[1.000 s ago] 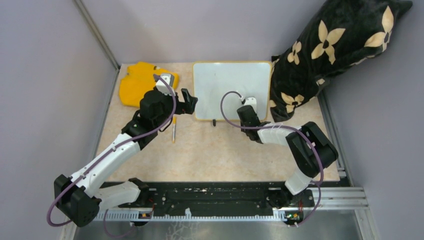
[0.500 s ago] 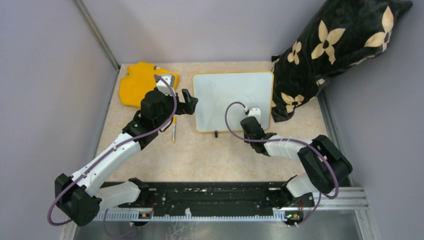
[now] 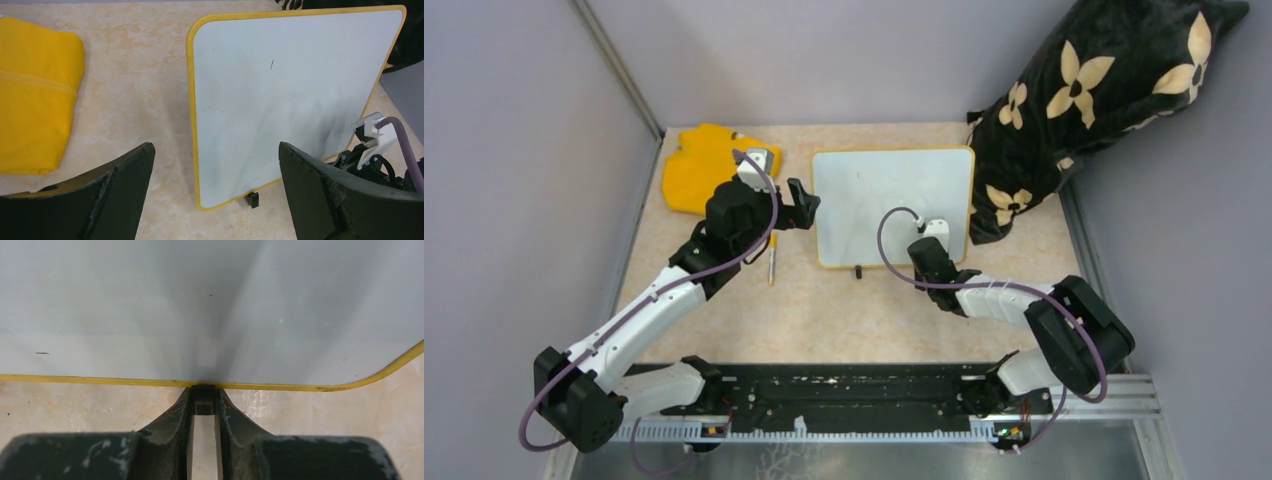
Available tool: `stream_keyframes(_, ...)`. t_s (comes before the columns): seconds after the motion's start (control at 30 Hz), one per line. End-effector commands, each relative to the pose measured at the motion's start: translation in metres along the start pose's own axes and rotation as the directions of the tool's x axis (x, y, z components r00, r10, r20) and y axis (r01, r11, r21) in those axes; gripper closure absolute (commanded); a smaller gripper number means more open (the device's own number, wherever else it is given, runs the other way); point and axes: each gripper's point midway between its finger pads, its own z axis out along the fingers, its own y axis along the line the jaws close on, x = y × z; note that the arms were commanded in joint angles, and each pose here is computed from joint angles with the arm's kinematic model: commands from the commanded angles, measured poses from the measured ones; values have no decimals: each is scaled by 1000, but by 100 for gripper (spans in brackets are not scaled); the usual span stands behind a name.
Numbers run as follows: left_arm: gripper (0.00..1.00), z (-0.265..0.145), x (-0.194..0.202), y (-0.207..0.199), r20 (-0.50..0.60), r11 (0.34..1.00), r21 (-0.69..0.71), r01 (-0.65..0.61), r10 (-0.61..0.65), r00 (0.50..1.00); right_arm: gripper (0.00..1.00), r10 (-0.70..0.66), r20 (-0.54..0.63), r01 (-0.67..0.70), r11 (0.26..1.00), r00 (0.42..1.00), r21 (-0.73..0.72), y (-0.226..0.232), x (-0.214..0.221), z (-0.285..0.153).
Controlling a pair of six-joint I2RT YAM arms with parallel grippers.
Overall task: Write a sentence on the whiteboard
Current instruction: Move the whiteboard to the center of the board, then open the whiteboard marker at the center of the board.
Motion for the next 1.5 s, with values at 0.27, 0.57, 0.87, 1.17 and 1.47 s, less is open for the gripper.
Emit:
stream_keyframes(0.27,1,-3,-4,-6,20,1000,26,0,0,1000,58,65,59,-64,998,996,-15,3,-16,-10)
stream_keyframes(0.57,1,-5,-6,-4,30,1000,17,-3,3,1000,37,108,88,-103,993,990,-60,4,-30,-31)
stream_keyframes(0.87,1,-15,-19,14,91,997,-75,-25,31,995,2,178,188,-115,946,966,-304,19,-76,-109)
stream_keyframes(1.17,1,-27,-5,69,74,926,-377,-20,52,996,1,516,339,-385,840,787,-383,-2,-144,-166)
stream_keyframes(1.47,1,-30,106,119,-363,919,-392,50,-205,909,1,498,396,-199,780,771,-593,29,-171,-204)
